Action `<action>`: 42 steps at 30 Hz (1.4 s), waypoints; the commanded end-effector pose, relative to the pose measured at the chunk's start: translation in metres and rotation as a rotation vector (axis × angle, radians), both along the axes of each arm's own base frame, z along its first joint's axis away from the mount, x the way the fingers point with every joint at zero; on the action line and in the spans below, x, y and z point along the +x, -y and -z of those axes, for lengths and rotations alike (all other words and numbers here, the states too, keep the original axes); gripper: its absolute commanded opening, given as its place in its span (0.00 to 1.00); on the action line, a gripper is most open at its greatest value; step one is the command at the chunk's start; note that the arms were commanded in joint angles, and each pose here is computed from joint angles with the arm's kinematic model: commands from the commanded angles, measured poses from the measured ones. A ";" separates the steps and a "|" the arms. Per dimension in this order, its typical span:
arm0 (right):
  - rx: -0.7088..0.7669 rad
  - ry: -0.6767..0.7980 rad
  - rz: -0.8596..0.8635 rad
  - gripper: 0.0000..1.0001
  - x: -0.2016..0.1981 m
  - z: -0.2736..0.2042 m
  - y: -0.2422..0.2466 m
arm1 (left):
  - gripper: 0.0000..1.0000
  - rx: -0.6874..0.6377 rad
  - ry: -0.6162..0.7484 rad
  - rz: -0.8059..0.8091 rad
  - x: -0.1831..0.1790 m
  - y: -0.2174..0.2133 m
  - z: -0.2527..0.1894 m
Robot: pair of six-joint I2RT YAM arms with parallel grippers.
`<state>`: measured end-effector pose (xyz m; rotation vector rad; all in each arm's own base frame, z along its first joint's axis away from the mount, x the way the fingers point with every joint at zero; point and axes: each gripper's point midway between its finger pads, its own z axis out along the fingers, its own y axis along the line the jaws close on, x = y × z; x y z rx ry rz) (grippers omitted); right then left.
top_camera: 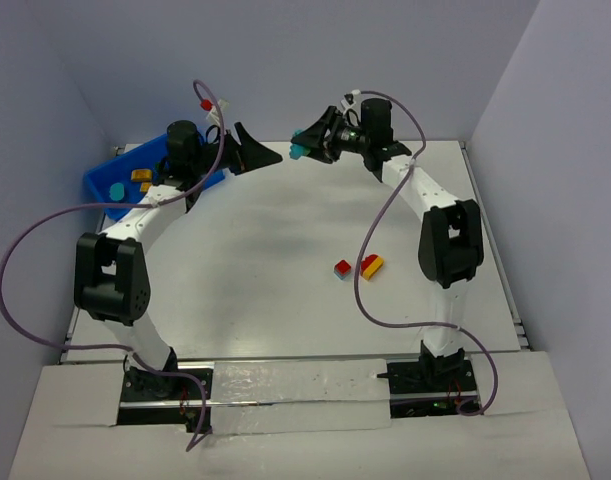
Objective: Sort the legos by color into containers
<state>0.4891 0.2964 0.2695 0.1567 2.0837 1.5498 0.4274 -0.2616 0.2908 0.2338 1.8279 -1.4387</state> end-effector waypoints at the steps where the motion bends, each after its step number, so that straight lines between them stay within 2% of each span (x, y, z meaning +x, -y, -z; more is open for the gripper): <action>1: 0.063 0.261 -0.041 0.00 -0.030 -0.082 -0.007 | 0.99 -0.060 0.046 0.065 -0.004 0.010 -0.031; 8: 0.045 0.308 -0.075 0.00 -0.044 -0.088 -0.017 | 0.99 -0.071 0.049 0.074 -0.004 0.012 -0.031; 17: 0.019 0.338 -0.099 0.00 -0.051 -0.086 -0.026 | 0.99 -0.090 0.116 0.147 -0.021 0.018 -0.047; 26: 0.012 0.375 -0.146 0.00 -0.062 -0.089 -0.038 | 0.99 -0.098 0.101 0.145 -0.017 0.021 -0.046; 30: -0.004 0.374 -0.150 0.00 -0.063 -0.085 -0.038 | 0.96 -0.102 0.105 0.131 -0.015 0.020 -0.047; 35: -0.011 0.372 -0.154 0.00 -0.062 -0.083 -0.038 | 0.85 -0.111 0.113 0.134 -0.013 0.021 -0.049; 39: -0.010 0.374 -0.163 0.00 -0.061 -0.082 -0.039 | 0.60 -0.119 0.115 0.144 -0.013 0.022 -0.049; 42: -0.003 0.373 -0.172 0.00 -0.062 -0.083 -0.041 | 0.50 -0.121 0.115 0.146 -0.012 0.022 -0.049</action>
